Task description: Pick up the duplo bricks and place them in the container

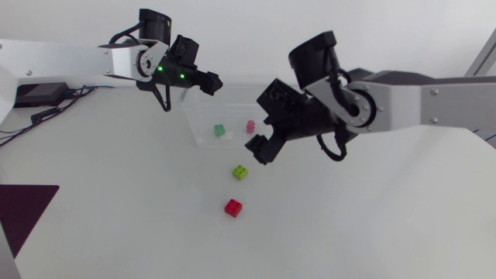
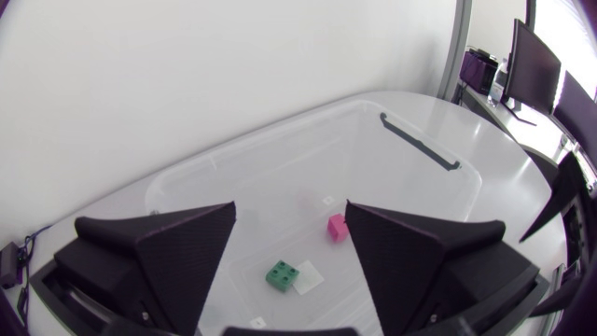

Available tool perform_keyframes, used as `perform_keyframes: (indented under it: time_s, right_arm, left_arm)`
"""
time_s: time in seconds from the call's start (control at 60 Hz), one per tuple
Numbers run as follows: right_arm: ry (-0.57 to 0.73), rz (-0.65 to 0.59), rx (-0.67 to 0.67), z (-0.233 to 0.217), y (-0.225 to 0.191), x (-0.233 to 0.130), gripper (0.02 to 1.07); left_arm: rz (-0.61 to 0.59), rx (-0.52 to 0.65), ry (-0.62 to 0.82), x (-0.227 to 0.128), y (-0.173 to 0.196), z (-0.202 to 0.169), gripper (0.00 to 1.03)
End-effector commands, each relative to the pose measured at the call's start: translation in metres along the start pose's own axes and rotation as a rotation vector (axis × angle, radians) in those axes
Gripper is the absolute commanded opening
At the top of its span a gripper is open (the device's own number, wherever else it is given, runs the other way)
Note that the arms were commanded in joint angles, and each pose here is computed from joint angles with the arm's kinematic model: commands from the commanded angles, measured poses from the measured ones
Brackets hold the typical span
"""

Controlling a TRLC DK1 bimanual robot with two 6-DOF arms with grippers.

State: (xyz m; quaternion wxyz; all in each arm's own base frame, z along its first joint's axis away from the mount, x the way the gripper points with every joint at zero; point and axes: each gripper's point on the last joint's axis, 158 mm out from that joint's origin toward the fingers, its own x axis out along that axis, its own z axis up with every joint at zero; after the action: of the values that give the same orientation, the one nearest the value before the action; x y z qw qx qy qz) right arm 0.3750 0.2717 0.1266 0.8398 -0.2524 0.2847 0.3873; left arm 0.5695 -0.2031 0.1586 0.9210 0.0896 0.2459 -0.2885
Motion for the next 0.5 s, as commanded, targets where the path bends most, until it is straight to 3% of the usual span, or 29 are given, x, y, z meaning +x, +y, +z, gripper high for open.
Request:
perform_keyframes:
  time_s: [0.0,0.267,0.483]
  right_arm:
    - [0.015,0.0,0.01,-0.012,0.012,0.003,1.02]
    - [0.119,0.047,0.032,-0.051,0.03,0.039,1.02]
    - [0.162,0.064,0.062,-0.061,0.032,0.063,1.02]
  left_arm:
    - [0.0,-0.012,-0.021,-0.003,0.004,0.011,0.98]
    - [-0.008,0.005,-0.051,-0.078,-0.024,0.037,0.98]
    - [-0.022,0.002,-0.003,-0.122,-0.043,0.017,0.98]
